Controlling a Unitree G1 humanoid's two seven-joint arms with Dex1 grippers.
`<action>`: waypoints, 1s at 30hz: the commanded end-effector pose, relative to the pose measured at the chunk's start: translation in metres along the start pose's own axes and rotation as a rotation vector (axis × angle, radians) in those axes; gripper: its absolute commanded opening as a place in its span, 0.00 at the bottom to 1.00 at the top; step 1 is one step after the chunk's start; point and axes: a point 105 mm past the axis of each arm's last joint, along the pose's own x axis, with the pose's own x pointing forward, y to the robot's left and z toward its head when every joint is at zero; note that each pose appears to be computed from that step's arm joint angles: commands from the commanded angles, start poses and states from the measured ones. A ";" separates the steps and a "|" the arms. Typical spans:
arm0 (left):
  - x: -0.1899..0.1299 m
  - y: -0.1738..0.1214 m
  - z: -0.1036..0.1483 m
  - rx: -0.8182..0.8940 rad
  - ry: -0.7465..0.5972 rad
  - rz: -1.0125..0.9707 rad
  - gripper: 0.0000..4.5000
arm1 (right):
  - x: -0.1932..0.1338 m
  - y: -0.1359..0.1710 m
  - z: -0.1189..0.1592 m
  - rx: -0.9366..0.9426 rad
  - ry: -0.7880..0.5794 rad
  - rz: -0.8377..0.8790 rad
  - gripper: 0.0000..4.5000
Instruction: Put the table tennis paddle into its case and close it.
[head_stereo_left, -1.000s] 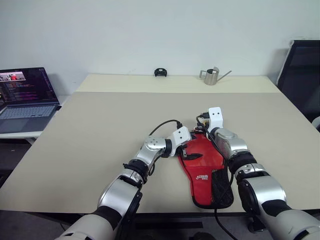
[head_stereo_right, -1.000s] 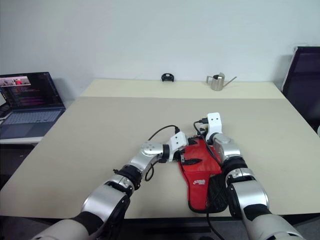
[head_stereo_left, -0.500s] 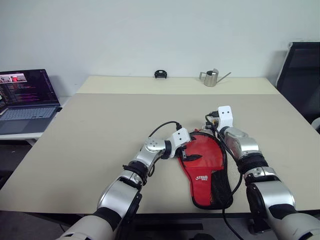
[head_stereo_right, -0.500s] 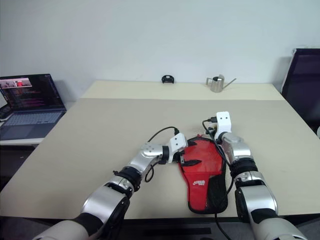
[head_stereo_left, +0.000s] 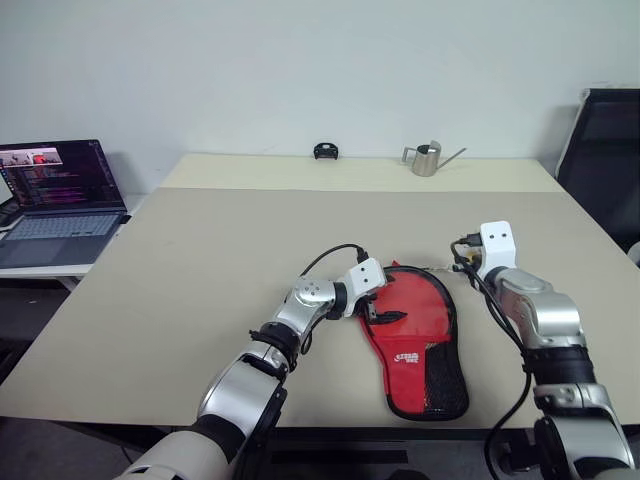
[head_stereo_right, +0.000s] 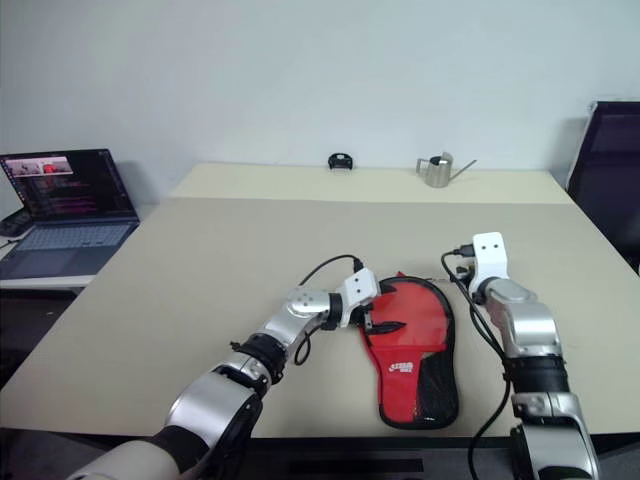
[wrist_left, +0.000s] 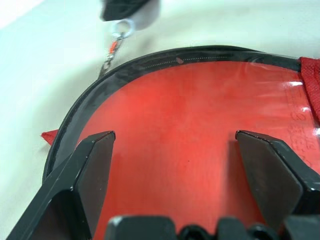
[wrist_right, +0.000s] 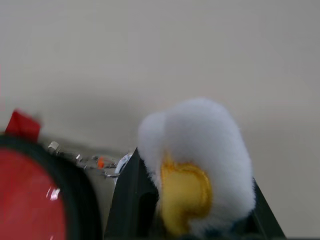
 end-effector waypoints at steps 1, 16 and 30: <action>-0.003 -0.048 -0.071 -0.106 0.264 -0.143 0.94 | -0.026 -0.002 0.013 -0.042 -0.040 0.003 0.15; 0.007 -0.055 -0.062 -0.086 0.250 -0.199 0.94 | -0.091 -0.018 -0.017 -0.033 0.046 -0.054 0.15; 0.010 -0.071 -0.061 -0.153 0.231 -0.287 0.94 | -0.149 -0.012 -0.051 0.033 0.216 0.082 0.15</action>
